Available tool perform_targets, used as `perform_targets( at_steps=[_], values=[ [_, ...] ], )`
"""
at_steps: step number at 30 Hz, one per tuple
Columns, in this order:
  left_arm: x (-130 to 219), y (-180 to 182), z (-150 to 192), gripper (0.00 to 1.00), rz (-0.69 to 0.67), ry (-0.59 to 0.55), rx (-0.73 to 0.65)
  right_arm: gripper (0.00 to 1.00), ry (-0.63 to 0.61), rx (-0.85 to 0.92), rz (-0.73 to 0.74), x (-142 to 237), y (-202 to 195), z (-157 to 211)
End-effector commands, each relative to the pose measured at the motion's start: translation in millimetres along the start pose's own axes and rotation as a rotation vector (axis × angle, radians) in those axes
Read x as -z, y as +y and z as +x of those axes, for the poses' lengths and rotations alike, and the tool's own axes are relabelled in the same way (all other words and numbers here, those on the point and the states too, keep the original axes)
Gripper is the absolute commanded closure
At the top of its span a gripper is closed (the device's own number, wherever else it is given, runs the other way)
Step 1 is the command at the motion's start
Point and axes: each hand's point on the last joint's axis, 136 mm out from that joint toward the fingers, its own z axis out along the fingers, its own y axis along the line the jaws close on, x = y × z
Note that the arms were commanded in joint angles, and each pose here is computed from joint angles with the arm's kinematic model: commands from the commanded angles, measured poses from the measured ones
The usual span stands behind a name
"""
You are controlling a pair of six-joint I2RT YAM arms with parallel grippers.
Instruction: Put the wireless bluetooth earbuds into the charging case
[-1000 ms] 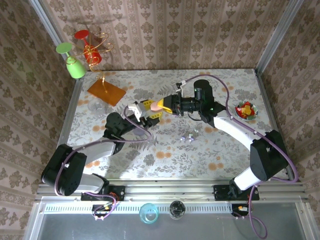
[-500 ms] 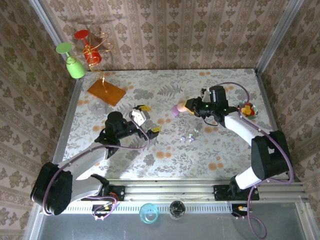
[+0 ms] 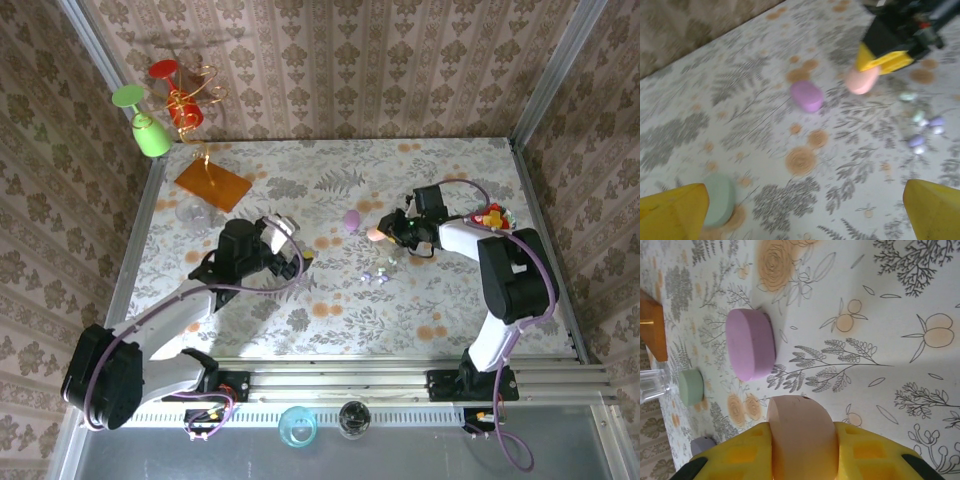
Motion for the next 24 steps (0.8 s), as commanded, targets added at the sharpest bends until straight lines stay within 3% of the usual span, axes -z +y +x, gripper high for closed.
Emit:
perform_targets(
  at_steps=[1,5,9,15,21,24],
  values=[
    [-1,37,11,0.00,-0.210,0.118,0.146,0.72,-0.003,0.017,0.036,-4,-13,2],
    [-2,54,34,0.00,-0.317,0.238,0.267,0.55,-0.025,0.052,0.071,6,-15,0],
    [-2,56,44,0.00,-0.339,0.253,0.362,0.44,-0.059,0.106,0.096,23,-9,-5],
    [21,84,69,0.00,-0.436,0.230,0.744,0.36,-0.090,0.248,0.117,51,9,-4],
    [38,99,92,0.00,-0.389,0.148,1.087,0.33,-0.083,0.681,0.028,55,70,27],
    [42,103,95,0.00,-0.360,0.114,1.134,0.29,-0.059,0.874,-0.007,43,98,48]
  ],
)
